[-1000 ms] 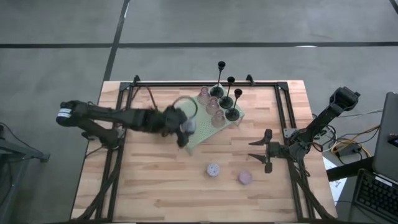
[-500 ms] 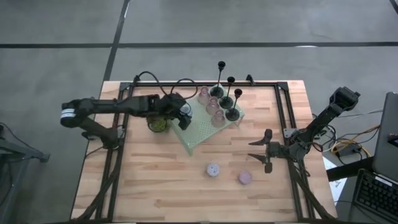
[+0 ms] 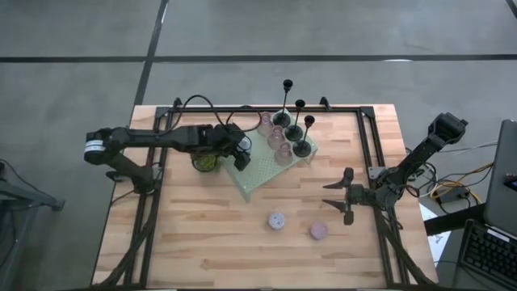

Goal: Pick & Place candle stick holders
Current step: Put the green scented candle on the shelf, then put the red scented candle on the shelf aligned with the other scented candle

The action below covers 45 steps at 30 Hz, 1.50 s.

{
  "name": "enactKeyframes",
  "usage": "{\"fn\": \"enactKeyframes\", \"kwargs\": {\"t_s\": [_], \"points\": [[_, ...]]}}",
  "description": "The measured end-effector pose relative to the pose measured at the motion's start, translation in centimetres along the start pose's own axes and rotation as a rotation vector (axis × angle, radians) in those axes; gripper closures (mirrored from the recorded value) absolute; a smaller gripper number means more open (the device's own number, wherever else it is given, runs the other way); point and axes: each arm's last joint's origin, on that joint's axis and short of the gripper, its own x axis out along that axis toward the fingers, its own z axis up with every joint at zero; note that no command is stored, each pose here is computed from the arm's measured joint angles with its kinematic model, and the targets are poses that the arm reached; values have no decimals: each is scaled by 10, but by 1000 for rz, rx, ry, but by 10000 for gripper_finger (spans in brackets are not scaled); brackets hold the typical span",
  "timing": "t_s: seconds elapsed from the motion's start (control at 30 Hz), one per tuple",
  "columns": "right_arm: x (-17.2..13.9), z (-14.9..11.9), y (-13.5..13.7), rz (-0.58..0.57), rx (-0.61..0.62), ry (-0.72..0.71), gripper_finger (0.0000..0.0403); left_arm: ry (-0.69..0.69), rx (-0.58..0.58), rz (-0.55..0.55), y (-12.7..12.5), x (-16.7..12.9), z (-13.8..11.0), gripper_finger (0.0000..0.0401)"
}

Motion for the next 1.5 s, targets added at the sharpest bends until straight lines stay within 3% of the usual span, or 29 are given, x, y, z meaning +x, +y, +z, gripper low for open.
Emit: {"fn": "enactKeyframes", "kwargs": {"t_s": [0.47, 0.83, 1.07, 1.27, 1.5], "points": [[0, 0, 0, 0, 0, 0, 193, -3, -2, 16, 0, 1, 0, 84], [0, 0, 0, 0, 0, 0, 193, -22, -16, 67, 2, 1, 0, 11], [0, 0, 0, 0, 0, 0, 193, -52, 21, 52, 0, -8, 7, 2], [0, 0, 0, 0, 0, 0, 193, -103, 95, -26, -14, -22, 18, 2], [0, 0, 0, 0, 1, 0, 193, -230, 329, -224, -67, -41, 6, 2]]}}
